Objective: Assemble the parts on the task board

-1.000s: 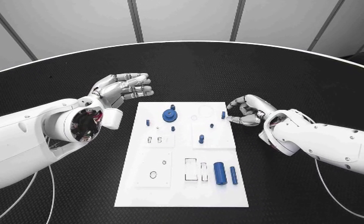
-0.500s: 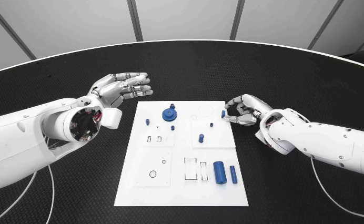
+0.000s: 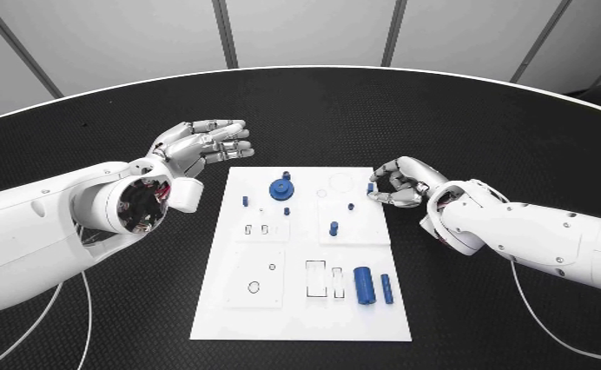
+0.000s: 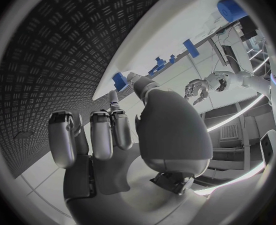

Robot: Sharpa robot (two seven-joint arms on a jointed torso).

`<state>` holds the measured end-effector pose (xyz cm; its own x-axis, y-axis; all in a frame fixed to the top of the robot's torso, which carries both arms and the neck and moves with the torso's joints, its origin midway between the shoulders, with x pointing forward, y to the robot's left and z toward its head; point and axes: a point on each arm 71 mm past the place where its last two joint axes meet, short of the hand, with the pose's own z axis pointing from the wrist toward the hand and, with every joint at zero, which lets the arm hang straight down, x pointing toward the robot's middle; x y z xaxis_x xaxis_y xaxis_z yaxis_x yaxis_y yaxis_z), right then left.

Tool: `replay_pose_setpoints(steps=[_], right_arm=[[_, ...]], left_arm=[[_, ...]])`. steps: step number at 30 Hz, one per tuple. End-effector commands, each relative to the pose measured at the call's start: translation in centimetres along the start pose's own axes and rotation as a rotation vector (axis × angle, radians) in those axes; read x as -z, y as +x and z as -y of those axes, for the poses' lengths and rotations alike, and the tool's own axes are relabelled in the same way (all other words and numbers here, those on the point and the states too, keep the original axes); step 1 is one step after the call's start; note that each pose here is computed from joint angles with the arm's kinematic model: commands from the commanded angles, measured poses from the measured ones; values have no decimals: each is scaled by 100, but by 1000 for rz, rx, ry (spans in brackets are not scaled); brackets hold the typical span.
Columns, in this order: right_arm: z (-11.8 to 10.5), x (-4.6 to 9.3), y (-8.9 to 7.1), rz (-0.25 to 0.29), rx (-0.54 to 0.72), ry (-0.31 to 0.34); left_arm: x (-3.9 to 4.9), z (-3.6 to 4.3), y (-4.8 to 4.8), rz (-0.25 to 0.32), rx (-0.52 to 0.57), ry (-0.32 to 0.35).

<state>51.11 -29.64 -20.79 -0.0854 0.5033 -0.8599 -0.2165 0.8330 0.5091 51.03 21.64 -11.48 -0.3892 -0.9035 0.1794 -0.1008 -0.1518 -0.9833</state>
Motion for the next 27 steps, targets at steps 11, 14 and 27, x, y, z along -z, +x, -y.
replay_pose_setpoints(steps=[11, 14, 27], right_arm=[[-22, -21, 34, -19, -2, 1], [-20, -24, 35, -21, -2, 3], [-28, -35, 42, -19, -2, 4]], left_arm=[[2, -1, -1, 0, 0, -1], [3, -1, 0, 0, 0, -1], [5, -2, -2, 0, 0, -3]])
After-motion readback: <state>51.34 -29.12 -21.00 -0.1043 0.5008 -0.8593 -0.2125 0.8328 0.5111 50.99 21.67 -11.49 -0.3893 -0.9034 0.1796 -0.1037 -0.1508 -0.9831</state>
